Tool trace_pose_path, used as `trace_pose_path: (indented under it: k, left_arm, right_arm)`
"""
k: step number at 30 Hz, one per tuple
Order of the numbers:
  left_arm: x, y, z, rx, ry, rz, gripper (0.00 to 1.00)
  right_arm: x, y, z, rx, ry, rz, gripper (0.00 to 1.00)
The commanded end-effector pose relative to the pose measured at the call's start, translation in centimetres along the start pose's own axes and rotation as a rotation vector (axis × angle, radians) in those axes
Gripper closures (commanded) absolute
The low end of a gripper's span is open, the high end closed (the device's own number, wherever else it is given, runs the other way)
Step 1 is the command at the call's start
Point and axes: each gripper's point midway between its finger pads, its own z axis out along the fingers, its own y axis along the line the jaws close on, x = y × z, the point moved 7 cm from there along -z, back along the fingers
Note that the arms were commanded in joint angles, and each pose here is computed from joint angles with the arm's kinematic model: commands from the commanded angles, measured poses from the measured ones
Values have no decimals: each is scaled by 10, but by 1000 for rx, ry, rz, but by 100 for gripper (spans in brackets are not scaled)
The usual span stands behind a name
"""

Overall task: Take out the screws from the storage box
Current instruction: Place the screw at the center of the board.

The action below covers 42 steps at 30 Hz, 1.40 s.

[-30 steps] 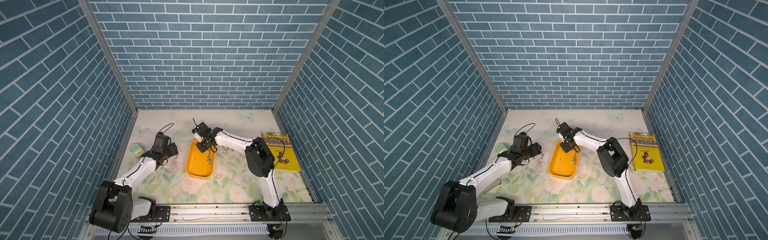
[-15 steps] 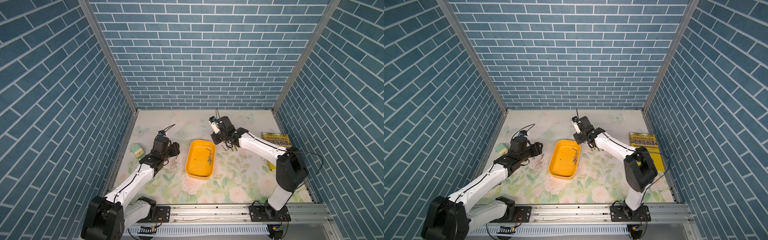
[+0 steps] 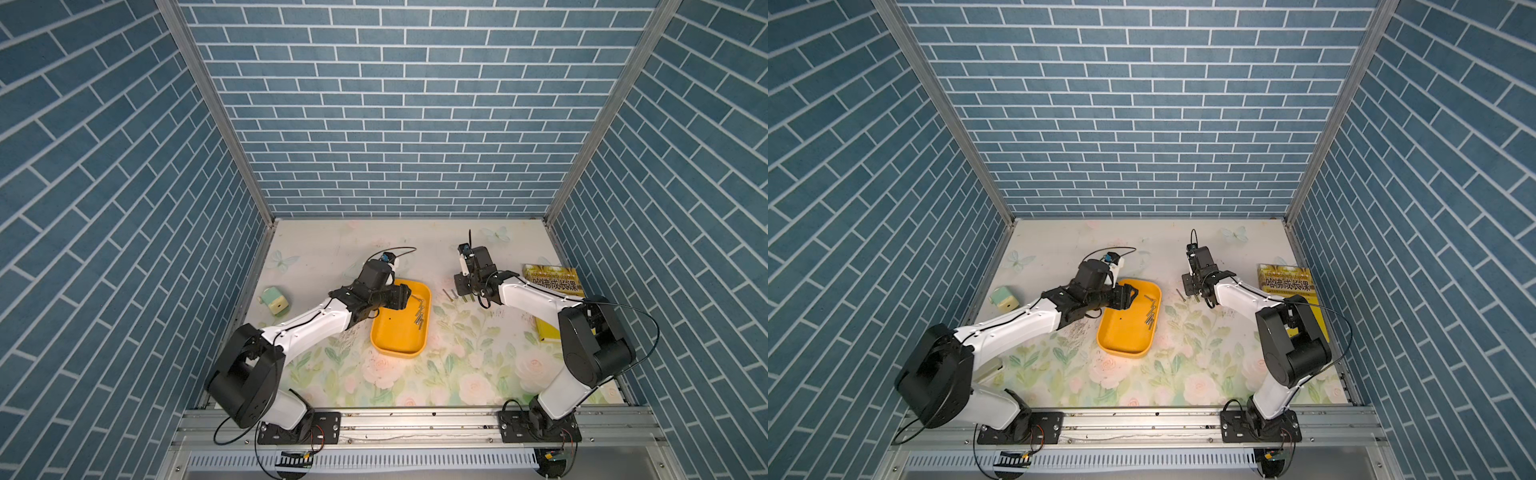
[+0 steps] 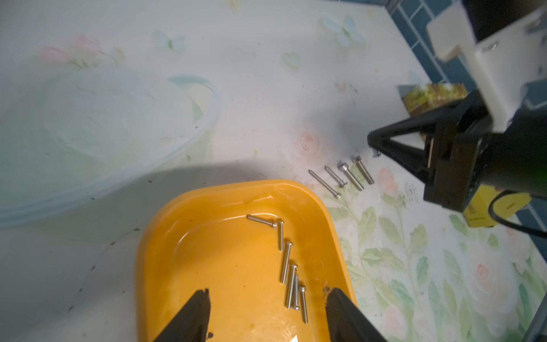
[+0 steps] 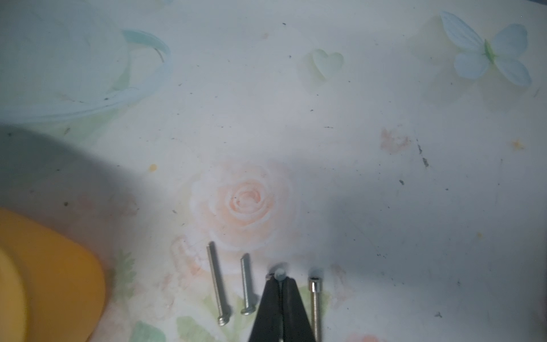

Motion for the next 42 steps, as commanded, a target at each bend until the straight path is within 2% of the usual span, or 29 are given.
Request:
trace_pose_path:
  k: [1, 7, 18, 23, 34, 42]
  left_arm:
    - [4, -14, 16, 2, 80, 82, 34]
    - [9, -11, 40, -69, 155, 99, 36]
    - [19, -4, 55, -126, 230, 119, 36]
    - [24, -4, 62, -142, 257, 130, 37]
    - [36, -4, 76, -199, 333, 173, 40]
    - [42, -7, 83, -204, 362, 197, 39]
  right_arm:
    - [3, -13, 6, 25, -10, 81, 100]
    - [13, -31, 13, 88, 31, 133, 100]
    - [52, -40, 25, 89, 111, 215, 100]
    - [55, -40, 22, 77, 109, 216, 100]
    - [44, -40, 12, 63, 39, 201, 83]
    - [42, -40, 11, 63, 26, 196, 79]
